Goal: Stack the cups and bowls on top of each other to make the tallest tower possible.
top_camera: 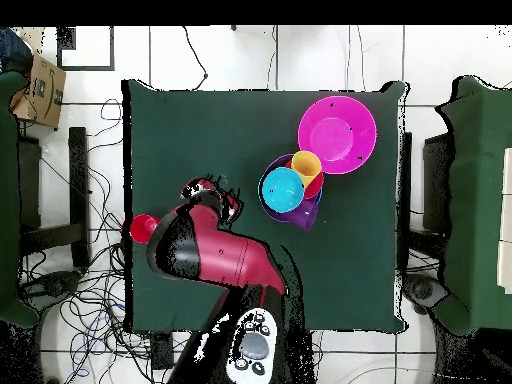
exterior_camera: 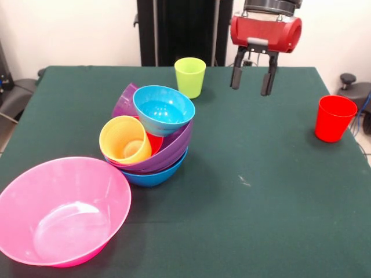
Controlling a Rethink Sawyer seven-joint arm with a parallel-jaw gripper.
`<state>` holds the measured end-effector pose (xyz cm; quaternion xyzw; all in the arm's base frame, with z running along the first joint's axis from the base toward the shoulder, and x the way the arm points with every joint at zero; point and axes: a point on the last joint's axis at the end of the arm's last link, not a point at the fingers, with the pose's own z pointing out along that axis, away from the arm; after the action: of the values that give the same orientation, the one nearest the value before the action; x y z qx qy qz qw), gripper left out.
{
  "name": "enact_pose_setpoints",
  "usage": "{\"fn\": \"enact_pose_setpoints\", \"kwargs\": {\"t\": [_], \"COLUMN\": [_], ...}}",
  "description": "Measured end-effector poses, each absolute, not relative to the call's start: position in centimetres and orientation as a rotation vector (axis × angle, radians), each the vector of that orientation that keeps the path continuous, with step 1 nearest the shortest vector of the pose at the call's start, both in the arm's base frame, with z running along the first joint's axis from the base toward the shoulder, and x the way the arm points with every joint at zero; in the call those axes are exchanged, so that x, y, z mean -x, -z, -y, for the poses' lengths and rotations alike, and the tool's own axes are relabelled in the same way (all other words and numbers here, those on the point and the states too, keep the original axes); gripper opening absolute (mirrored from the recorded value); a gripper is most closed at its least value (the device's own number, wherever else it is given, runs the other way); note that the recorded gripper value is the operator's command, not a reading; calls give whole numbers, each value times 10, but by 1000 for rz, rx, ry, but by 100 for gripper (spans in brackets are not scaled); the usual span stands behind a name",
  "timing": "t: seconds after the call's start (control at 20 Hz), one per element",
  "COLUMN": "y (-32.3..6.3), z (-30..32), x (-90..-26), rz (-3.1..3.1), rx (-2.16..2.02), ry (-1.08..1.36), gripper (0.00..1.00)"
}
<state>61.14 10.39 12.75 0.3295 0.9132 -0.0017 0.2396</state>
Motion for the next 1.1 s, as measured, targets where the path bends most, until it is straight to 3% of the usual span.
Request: {"fn": "enact_pose_setpoints", "kwargs": {"t": [0.7,1.1], "y": [-172,-176], "z": [-109,-41], "x": [-619,-597], "rz": [-2426,-2409], "rx": [-931,-1120], "ry": [-106,-137], "gripper": [100,100]}}
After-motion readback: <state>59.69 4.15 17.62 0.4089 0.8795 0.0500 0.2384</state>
